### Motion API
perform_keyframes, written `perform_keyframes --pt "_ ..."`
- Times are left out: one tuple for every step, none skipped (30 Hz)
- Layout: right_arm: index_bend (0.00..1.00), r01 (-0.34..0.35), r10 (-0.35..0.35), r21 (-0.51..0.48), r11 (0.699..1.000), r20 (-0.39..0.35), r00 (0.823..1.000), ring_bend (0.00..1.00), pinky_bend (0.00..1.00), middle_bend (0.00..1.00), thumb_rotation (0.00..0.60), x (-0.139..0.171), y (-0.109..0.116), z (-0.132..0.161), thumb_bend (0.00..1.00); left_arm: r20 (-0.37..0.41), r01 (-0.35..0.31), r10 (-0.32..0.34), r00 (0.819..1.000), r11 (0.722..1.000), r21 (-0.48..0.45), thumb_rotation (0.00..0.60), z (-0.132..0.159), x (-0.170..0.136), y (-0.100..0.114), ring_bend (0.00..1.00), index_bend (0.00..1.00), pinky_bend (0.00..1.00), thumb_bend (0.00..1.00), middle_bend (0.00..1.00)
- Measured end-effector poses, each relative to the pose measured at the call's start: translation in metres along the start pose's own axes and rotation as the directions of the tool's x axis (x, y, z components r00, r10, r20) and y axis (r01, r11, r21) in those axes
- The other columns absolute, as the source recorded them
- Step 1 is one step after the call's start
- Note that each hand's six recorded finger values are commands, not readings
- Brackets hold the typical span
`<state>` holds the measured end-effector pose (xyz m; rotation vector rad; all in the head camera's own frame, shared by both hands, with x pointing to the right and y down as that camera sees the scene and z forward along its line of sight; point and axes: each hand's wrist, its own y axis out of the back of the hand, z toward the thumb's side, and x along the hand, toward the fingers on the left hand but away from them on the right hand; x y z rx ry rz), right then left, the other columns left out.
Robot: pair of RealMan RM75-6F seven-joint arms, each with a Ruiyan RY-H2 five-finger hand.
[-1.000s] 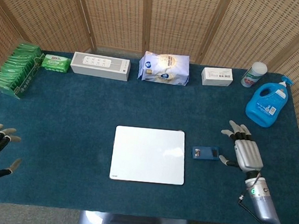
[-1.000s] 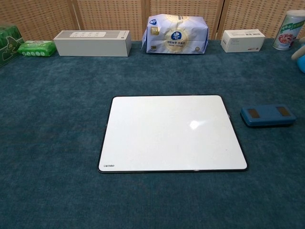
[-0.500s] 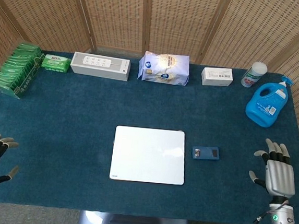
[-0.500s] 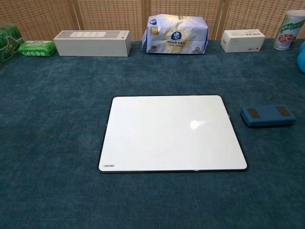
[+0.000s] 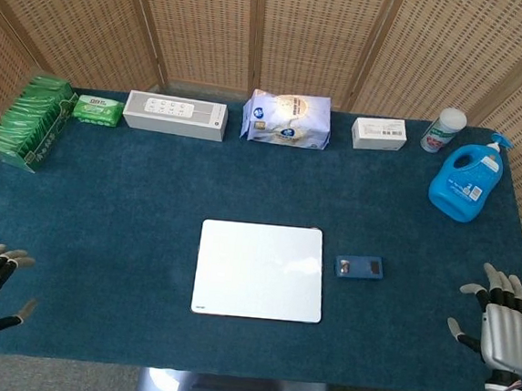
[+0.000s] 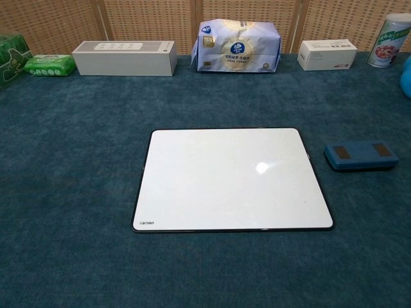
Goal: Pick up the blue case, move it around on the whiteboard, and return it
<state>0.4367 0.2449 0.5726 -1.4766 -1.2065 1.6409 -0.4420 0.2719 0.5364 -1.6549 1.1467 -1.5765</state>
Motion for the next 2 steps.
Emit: perform_keyframes --pt "0.37 0.001 -0.001 -0.002 1.0 -0.003 1.0 0.0 0.0 0.1 0.6 0.0007 -0.0001 0.0004 0.21 0.002 0.001 -0.001 1.0 1.0 0.0 0.6 0.0005 -0.0002 -0.0001 0.15 0.3 0.0 0.32 0.27" --pt "0.37 0.002 -0.002 -0.004 1.0 -0.006 1.0 0.0 0.0 0.1 0.6 0.0012 0.0 0.0006 0.21 0.005 0.002 -0.002 1.0 1.0 0.0 0.6 0.0011 -0.0004 -0.0004 0.15 0.3 0.0 0.32 0.27"
